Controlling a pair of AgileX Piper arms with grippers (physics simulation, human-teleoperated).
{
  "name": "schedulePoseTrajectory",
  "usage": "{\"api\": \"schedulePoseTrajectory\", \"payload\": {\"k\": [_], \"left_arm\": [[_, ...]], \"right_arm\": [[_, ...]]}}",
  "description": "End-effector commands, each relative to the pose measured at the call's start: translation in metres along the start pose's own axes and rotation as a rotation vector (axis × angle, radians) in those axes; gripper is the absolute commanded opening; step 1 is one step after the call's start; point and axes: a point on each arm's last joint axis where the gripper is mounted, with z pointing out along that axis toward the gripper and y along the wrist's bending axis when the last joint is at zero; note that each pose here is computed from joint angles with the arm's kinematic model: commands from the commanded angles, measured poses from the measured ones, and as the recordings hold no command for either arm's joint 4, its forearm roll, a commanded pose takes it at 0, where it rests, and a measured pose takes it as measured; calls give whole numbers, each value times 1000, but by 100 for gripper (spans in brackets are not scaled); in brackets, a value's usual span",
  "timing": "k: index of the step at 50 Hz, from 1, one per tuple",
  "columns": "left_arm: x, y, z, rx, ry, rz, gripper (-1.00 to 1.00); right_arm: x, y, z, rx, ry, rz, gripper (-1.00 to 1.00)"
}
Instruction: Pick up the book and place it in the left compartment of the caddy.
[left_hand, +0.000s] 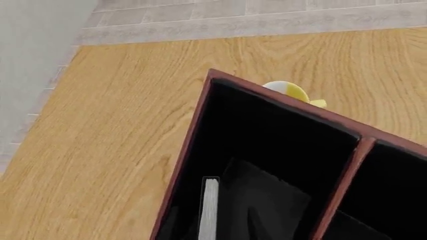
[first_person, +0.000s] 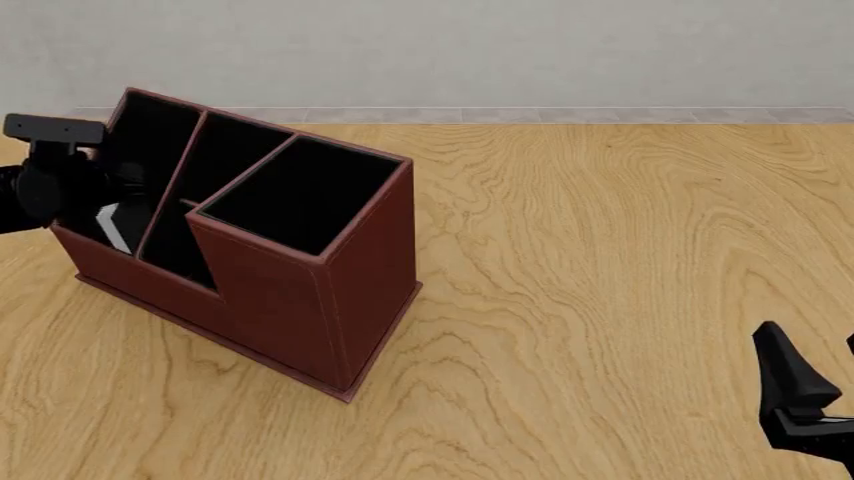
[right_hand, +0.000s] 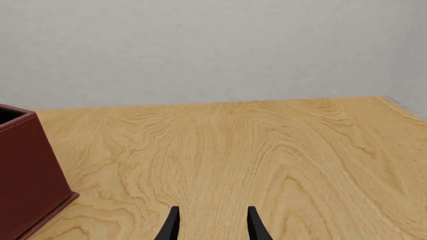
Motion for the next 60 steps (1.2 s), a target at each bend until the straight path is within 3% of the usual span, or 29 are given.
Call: {"api": "schedulePoseTrajectory", "payload": {"k": [1, 60], "left_arm": [[-11, 2, -10, -2, -19, 5, 100], [-59, 19, -71, -41, -107, 30, 100]], "right_arm": [[0, 0, 0, -1, 1, 0, 100], [-1, 0, -1, -1, -7, -2, 100]]}}
